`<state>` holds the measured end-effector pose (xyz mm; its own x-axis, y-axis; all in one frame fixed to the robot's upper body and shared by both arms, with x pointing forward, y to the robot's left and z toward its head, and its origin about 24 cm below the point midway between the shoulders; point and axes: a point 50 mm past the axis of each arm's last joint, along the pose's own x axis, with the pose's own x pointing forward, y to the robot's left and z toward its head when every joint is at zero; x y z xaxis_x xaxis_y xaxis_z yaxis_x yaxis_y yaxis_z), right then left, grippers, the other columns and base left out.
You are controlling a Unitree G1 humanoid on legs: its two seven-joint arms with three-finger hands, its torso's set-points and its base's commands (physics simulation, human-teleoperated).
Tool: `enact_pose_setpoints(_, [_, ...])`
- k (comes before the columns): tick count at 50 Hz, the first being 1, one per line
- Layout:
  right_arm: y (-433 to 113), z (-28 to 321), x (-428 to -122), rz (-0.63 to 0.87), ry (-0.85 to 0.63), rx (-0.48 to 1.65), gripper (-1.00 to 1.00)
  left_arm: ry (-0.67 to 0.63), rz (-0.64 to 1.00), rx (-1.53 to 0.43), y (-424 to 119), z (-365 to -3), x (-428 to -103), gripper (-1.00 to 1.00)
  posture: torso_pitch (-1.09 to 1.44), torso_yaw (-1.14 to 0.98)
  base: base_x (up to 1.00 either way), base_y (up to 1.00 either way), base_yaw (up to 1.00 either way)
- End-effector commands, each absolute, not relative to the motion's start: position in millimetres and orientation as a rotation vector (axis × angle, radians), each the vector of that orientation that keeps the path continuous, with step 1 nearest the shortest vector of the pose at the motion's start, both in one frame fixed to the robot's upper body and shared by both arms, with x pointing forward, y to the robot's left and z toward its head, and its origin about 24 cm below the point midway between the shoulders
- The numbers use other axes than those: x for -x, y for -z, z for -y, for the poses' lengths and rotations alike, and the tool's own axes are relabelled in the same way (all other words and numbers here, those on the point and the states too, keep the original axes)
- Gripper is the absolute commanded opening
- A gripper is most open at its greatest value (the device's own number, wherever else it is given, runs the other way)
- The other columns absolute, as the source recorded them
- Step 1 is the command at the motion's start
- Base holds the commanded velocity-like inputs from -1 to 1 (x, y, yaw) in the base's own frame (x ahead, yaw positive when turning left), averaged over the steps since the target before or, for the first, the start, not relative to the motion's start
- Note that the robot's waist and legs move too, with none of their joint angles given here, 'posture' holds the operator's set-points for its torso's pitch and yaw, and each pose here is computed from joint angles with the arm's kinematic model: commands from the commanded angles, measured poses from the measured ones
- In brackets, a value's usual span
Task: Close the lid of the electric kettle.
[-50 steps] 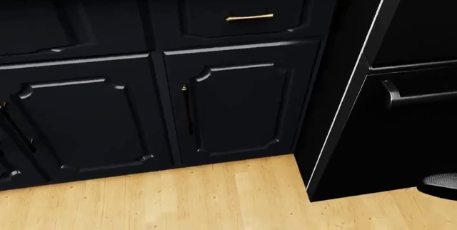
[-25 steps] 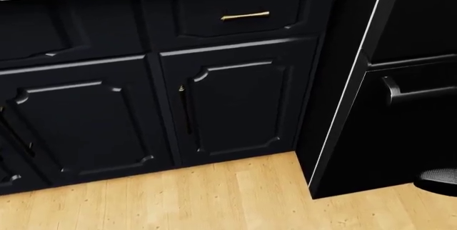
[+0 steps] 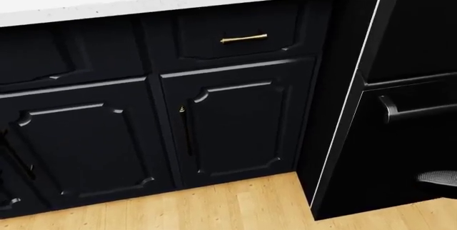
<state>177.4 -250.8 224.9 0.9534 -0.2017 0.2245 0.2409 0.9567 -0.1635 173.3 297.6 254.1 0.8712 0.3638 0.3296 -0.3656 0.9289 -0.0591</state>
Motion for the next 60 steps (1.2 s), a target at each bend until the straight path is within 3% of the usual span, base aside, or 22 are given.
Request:
enact_pose_setpoints(1, [-233.0, 249.0, -175.3, 0.261, 0.225, 0.217, 0.95, -0.378, 0.393, -0.026, -262.6, -295.8, -170.6, 1.0, 0.0, 0.0, 0.15, 0.0, 0.0])
enact_pose_setpoints(60, [-232.0, 249.1, -175.9, 0.258, 0.231, 0.23, 0.96, -0.381, 0.393, -0.027, -262.6, -296.6, -171.1, 1.0, 0.0, 0.0, 0.15, 0.0, 0.0])
